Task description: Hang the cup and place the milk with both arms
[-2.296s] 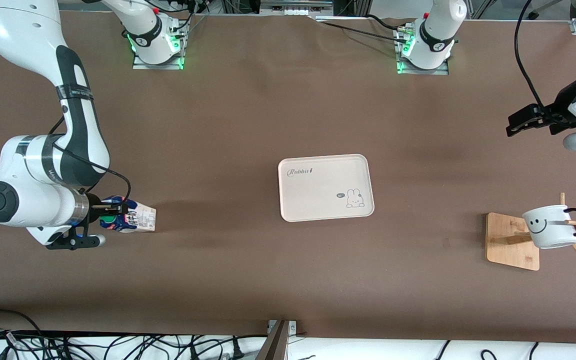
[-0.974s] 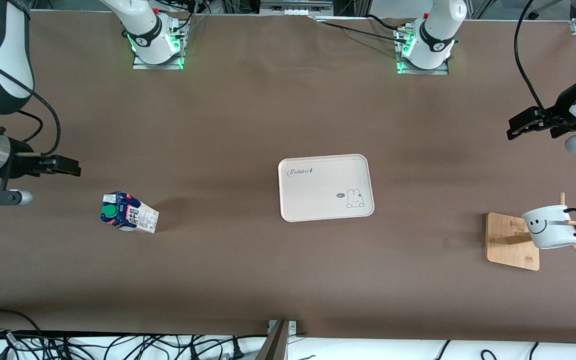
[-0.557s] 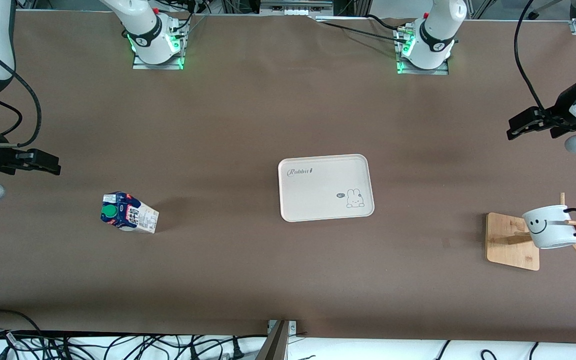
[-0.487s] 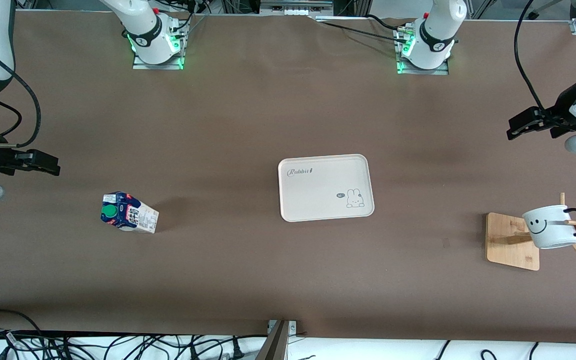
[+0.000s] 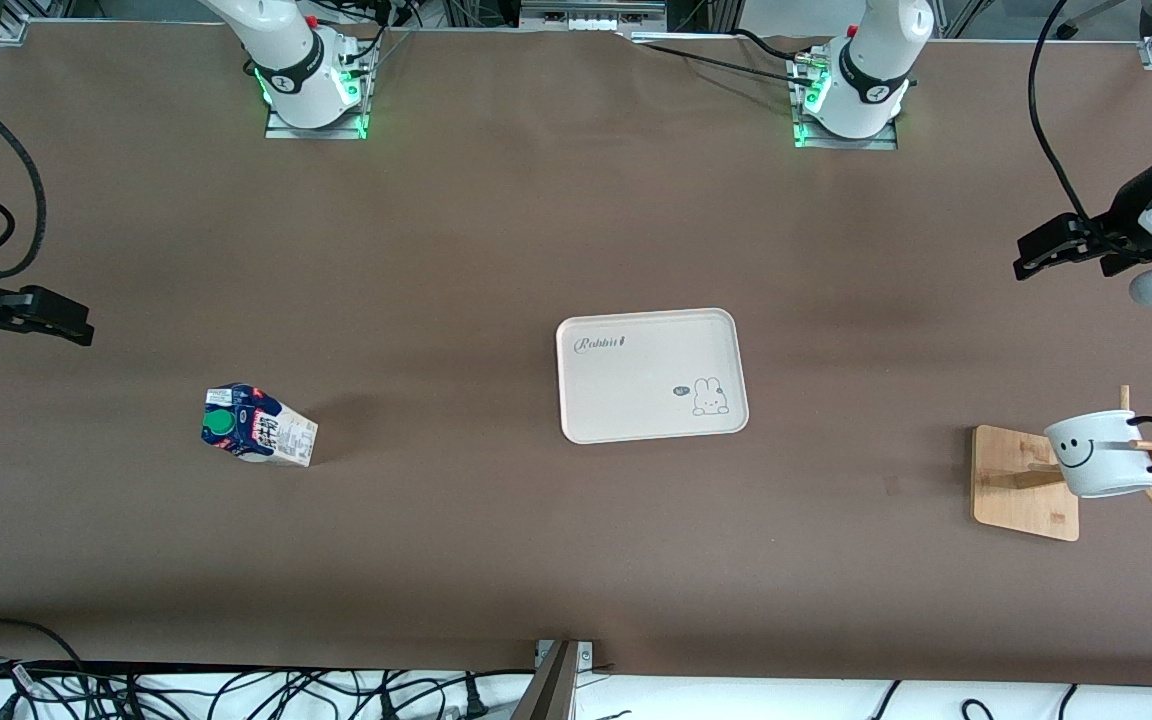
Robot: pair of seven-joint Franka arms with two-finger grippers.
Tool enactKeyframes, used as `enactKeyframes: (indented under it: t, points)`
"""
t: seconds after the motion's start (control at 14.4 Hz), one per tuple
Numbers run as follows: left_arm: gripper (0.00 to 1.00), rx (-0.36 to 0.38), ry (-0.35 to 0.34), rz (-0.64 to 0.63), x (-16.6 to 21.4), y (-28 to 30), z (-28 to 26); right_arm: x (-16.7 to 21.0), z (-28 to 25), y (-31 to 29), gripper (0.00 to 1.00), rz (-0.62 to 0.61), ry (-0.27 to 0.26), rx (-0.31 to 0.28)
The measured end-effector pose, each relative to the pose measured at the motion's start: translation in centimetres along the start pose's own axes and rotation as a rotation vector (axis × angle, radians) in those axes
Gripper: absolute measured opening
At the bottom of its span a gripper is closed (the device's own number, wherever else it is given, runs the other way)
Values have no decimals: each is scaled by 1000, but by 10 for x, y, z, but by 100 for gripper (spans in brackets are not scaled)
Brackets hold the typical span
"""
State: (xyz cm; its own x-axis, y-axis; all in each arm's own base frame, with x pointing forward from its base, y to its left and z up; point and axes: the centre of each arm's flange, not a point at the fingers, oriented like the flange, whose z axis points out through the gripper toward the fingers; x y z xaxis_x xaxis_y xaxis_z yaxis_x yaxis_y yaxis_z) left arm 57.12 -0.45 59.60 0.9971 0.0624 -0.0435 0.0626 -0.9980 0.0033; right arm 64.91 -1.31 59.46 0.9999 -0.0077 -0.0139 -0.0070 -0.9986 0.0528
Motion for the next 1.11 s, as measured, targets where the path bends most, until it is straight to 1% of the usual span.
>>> enactKeyframes:
  t: [0.14,0.35,0.42,0.63,0.7,1.11]
  points:
    - [100,0,0,0,0,0,0,-8,1,20,100,17,-1,19]
    - [100,0,1,0,0,0,0,-19,-1,17,100,-12,5,-4]
    - [100,0,1,0,0,0,0,-22,-3,8,100,-26,12,3]
    - [100,0,1,0,0,0,0,-27,-8,-11,100,-49,19,75]
    - [100,0,1,0,0,0,0,-27,-9,-13,100,-51,20,84]
    - [100,0,1,2,0,1,0,-27,-8,-14,100,-51,18,89]
